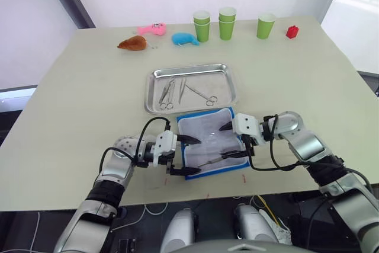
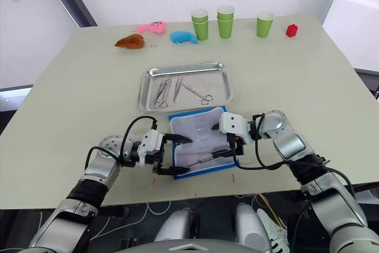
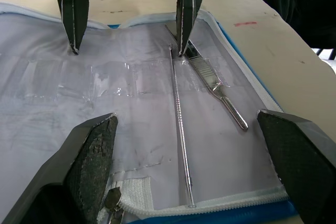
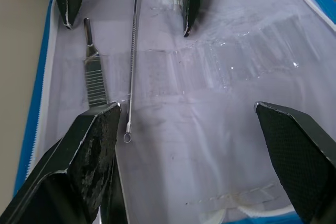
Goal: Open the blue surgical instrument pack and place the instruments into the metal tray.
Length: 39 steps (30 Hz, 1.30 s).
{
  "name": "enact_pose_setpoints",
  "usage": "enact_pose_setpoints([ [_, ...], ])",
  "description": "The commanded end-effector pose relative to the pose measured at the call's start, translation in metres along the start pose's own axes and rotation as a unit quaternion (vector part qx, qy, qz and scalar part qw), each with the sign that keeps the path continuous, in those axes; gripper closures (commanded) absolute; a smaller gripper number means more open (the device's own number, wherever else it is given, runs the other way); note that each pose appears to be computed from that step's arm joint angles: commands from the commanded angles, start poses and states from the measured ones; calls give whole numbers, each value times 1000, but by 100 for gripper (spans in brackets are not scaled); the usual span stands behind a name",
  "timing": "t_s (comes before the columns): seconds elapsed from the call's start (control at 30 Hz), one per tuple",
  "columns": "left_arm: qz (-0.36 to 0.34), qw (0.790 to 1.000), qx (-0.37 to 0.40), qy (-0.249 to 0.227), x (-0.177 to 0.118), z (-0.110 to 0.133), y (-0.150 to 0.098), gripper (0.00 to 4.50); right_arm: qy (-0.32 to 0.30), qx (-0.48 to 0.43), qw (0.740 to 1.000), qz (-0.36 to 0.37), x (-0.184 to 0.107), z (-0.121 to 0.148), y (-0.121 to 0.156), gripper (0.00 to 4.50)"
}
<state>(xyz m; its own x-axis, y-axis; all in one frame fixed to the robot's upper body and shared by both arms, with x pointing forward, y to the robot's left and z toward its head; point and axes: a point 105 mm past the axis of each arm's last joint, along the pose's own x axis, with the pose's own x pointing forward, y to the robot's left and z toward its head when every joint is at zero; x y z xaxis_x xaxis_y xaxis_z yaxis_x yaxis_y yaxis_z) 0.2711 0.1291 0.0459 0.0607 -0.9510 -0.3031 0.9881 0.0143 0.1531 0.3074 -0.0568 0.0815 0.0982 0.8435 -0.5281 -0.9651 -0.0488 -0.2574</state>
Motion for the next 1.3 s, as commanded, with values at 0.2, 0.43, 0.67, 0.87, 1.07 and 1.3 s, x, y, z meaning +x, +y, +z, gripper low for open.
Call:
enact_pose_setpoints([
  [0.2,-18,992,-98,80,-10,-52,-28,0,47,11,998,50,-1,-23,17,300],
  [0.43,-17,992,-99,82,-11,-53,-28,0,43,11,997,62,-1,-21,22,447],
  [0.67,-17,992,-98,83,-12,-53,-28,0,32,6,998,54,-8,-14,18,447],
  [0.87,-18,992,-98,83,-11,-53,-27,0,39,7,998,44,-24,-16,12,447],
  [1.07,-19,992,-97,82,-9,-53,-27,0,36,8,999,38,-34,-15,10,447],
  [1.3,-21,992,-98,81,-7,-54,-28,0,26,-12,999,27,-41,1,5,447],
])
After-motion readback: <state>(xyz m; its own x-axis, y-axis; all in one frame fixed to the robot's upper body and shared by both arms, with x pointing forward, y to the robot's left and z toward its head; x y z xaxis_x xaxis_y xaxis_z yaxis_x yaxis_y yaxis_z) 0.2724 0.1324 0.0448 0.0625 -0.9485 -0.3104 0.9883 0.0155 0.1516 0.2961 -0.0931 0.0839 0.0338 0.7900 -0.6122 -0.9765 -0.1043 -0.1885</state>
